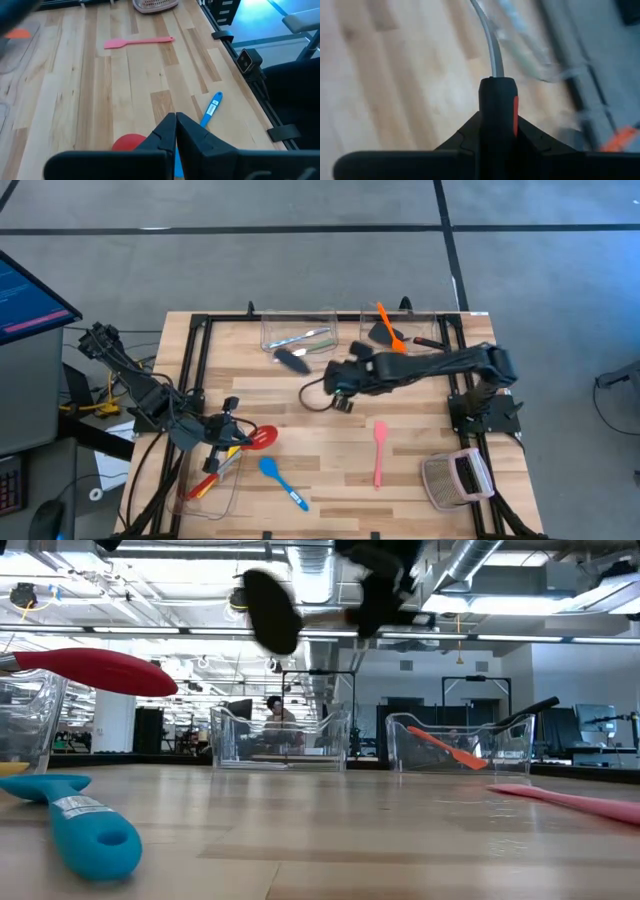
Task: Pick & Place Kitchen Items
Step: Put the black spatula into the top right transparent bin
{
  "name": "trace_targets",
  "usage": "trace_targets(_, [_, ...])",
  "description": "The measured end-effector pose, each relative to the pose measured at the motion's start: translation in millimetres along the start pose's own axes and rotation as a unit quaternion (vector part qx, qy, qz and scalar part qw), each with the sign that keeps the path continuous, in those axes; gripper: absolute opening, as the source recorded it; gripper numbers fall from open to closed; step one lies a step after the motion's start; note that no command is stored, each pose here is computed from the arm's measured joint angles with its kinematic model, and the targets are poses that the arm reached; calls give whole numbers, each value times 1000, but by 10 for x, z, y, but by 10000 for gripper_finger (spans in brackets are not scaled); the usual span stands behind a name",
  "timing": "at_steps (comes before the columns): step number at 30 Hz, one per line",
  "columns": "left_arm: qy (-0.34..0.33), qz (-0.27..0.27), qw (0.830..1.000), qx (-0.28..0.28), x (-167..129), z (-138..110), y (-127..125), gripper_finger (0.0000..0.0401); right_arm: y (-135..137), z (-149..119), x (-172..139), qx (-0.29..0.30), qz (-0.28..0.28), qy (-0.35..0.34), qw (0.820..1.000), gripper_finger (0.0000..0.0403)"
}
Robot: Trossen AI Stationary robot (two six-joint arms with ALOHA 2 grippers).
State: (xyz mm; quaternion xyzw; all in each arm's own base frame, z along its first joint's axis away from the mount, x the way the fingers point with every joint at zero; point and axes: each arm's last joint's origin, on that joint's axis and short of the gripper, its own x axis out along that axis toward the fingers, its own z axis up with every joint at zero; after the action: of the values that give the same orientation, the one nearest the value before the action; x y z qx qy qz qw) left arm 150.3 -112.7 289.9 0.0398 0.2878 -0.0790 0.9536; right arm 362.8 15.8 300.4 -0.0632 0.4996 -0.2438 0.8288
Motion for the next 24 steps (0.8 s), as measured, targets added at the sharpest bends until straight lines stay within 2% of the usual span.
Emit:
trace_targets(7, [0,0,1000,0,0,0,0,3,-413,-160,-606,57,-57,-45,996,62])
trace_targets(12, [0,0,1000,1,0,-1,0,3,-640,-318,-878,87,-95,-53,990,62])
trace_targets(18, [0,0,1000,1,0,0,0,3,-848,-458,-919,109,-147,-15,983,61])
trace_targets(24, [0,0,1000,1,-1,0,0,3,-1042,-543,-715,103,-186,55,975,61])
